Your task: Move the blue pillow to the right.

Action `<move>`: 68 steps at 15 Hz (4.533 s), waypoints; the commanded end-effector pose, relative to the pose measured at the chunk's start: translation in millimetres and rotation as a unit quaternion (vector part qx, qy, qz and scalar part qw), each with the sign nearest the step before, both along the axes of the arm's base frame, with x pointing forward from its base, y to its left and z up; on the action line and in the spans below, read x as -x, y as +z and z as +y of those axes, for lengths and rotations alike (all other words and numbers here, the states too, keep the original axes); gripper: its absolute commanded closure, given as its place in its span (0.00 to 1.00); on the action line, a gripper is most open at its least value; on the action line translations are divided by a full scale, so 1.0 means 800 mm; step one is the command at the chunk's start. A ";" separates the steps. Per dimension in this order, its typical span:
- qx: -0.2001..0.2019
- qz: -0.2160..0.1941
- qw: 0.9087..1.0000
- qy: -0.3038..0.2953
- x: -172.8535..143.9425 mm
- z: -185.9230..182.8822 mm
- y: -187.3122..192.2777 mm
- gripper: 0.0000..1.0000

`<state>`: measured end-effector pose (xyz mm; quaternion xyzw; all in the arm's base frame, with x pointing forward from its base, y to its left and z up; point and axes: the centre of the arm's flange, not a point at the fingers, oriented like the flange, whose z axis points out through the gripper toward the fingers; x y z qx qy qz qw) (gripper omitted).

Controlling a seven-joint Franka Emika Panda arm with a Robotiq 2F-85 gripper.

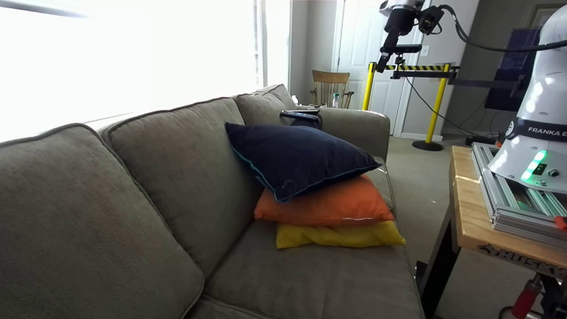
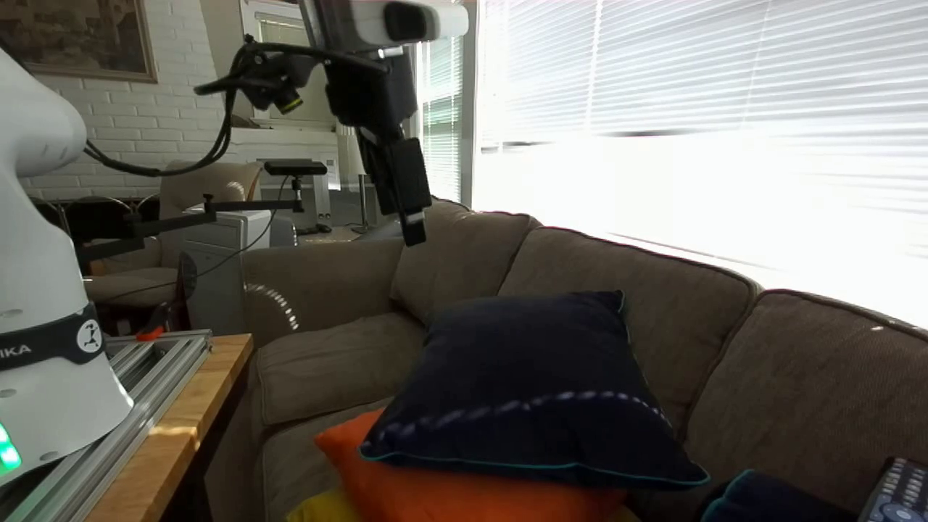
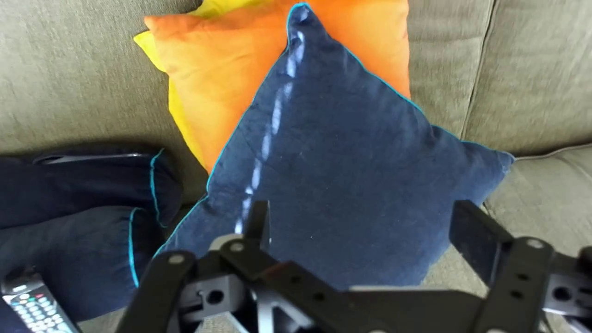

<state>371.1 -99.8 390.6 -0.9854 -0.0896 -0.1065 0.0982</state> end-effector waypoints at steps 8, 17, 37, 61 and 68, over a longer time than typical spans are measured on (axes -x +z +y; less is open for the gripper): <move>0.103 0.101 0.983 0.116 0.013 -0.026 -0.116 0.00; 0.106 0.060 0.988 0.096 0.011 -0.055 -0.186 0.00; -0.020 0.001 1.000 -0.020 0.005 -0.072 -0.218 0.00; 0.010 -0.055 0.990 0.132 -0.002 0.013 -0.357 0.00; -0.003 -0.019 0.989 0.150 0.016 0.040 -0.395 0.00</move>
